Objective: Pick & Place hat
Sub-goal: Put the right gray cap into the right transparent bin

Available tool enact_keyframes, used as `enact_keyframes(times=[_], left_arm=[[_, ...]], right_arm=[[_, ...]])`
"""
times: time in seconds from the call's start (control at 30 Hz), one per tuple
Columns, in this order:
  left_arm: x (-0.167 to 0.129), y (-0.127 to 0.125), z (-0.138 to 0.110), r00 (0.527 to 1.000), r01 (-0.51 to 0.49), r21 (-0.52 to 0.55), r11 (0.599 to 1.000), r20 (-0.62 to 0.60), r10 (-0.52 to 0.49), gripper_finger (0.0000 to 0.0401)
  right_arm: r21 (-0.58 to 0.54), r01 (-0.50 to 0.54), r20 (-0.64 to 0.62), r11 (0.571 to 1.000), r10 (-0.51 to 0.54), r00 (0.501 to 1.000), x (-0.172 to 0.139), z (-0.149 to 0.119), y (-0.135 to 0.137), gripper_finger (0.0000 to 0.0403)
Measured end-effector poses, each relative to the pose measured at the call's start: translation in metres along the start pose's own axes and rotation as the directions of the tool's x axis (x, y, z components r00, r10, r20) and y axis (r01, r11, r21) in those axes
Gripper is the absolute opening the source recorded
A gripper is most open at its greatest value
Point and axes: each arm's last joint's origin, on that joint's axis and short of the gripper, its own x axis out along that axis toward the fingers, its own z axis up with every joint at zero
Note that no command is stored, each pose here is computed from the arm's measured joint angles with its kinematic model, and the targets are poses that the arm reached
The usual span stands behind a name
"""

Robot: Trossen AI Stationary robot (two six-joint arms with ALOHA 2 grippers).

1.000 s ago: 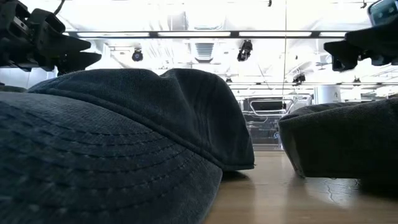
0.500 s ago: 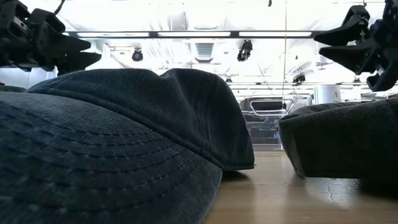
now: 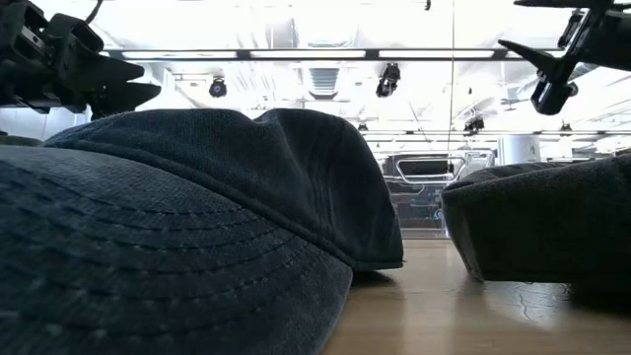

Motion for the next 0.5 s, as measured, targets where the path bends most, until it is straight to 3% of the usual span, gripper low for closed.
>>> enact_keyframes(times=[0.13, 0.27, 0.4, 0.5], left_arm=[[0.000, 0.000, 0.000, 1.000, 0.000, 0.000, 1.000, -0.004, 0.000, 0.0176], [0.000, 0.000, 0.000, 1.000, 0.000, 0.000, 1.000, -0.004, 0.000, 0.0176], [0.000, 0.000, 0.000, 1.000, 0.001, 0.000, 1.000, -0.005, -0.001, 0.0176], [0.000, 0.000, 0.000, 1.000, 0.001, 0.000, 1.000, -0.006, -0.001, 0.0176]], right_arm=[[-0.021, 0.048, 0.058, 0.999, -0.046, 0.997, 0.000, 0.002, -0.001, 0.0206], [0.025, 0.008, 0.095, 1.000, -0.010, 0.995, 0.001, 0.005, 0.003, 0.0206], [0.123, 0.025, -0.119, 0.992, -0.010, 0.993, 0.010, -0.005, 0.006, 0.0206], [0.150, 0.212, -0.333, 0.966, -0.153, 0.931, 0.022, -0.014, 0.014, 0.0205]])
